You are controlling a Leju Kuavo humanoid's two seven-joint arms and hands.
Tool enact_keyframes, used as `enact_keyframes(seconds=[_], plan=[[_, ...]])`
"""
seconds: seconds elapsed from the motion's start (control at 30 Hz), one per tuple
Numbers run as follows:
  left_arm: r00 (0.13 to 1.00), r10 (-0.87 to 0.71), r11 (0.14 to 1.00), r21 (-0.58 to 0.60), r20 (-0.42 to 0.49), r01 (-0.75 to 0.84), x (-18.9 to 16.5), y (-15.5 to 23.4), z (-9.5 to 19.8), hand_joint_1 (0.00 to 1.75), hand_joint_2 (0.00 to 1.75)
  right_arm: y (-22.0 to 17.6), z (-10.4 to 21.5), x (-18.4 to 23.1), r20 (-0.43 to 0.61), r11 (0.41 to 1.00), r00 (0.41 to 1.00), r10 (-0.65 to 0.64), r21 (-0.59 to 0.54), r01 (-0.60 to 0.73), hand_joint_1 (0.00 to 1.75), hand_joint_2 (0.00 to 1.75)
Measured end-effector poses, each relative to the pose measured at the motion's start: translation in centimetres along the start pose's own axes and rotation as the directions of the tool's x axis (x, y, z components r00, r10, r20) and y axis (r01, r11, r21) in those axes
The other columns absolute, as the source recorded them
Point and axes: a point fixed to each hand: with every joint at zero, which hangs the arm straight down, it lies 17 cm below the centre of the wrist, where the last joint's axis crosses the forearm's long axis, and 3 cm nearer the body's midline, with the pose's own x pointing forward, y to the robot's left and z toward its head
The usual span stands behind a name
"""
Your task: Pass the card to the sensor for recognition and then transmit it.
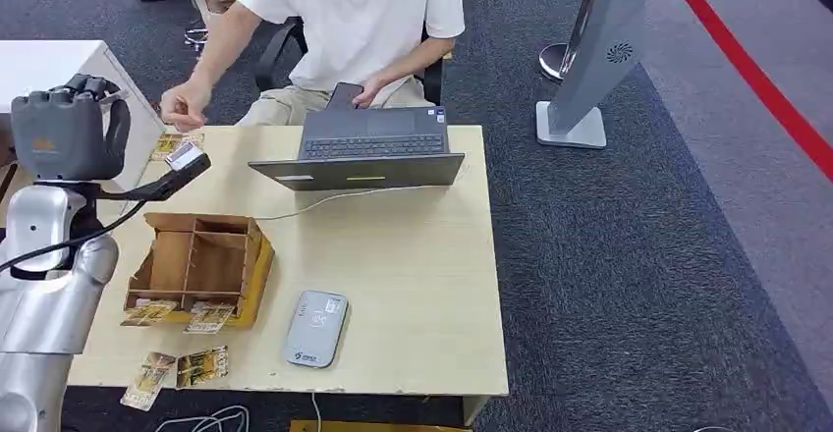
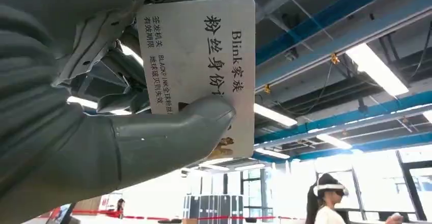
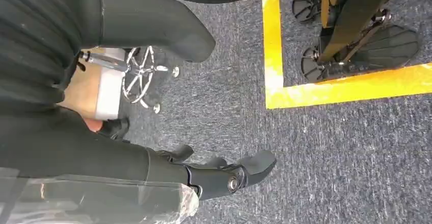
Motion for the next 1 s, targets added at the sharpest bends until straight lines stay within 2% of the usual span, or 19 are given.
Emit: enact_keyframes(seconds=[0.17, 0.4, 0.5, 0.6, 0.7, 1.0], plan=[[0.999, 0.038, 0.999, 0.02, 0.02, -0.038, 1.0, 0.6, 0.5, 1.75, 1.75, 0.1, 0.0, -0.1, -0.007, 1.0, 1.0, -0.001, 0.001, 0.001, 0.0, 1.75], [0.974, 0.173, 0.973, 0.126, 0.144, -0.192, 8.7, 5.1, 7.6, 1.75, 1.75, 0.4, 0.1, -0.4, -0.021, 0.999, 0.999, -0.036, -0.002, 0.036, 0.0, 1.75], [0.955, 0.221, 0.96, 0.131, 0.197, -0.249, 11.8, 6.4, 10.5, 1.75, 1.75, 0.4, 0.1, -0.5, -0.022, 0.999, 0.999, -0.046, -0.003, 0.046, 0.0, 1.75], [0.931, 0.283, 0.95, 0.068, 0.231, -0.306, 14.7, 5.9, 13.7, 1.75, 1.75, 0.4, 0.1, -0.6, -0.024, 0.998, 0.998, -0.056, -0.004, 0.056, 0.0, 1.75], [0.912, 0.341, 0.937, 0.0, 0.227, -0.35, 16.4, 4.8, 16.6, 1.75, 1.75, 0.6, 0.1, -0.7, -0.03, 0.998, 0.998, -0.058, -0.001, 0.058, 0.0, 1.75], [0.877, 0.441, 0.895, -0.167, 0.191, -0.413, 19.8, 1.0, 20.7, 1.75, 1.75, 0.7, 0.1, -0.6, -0.03, 0.999, 0.998, -0.047, 0.002, 0.047, 0.0, 1.75]])
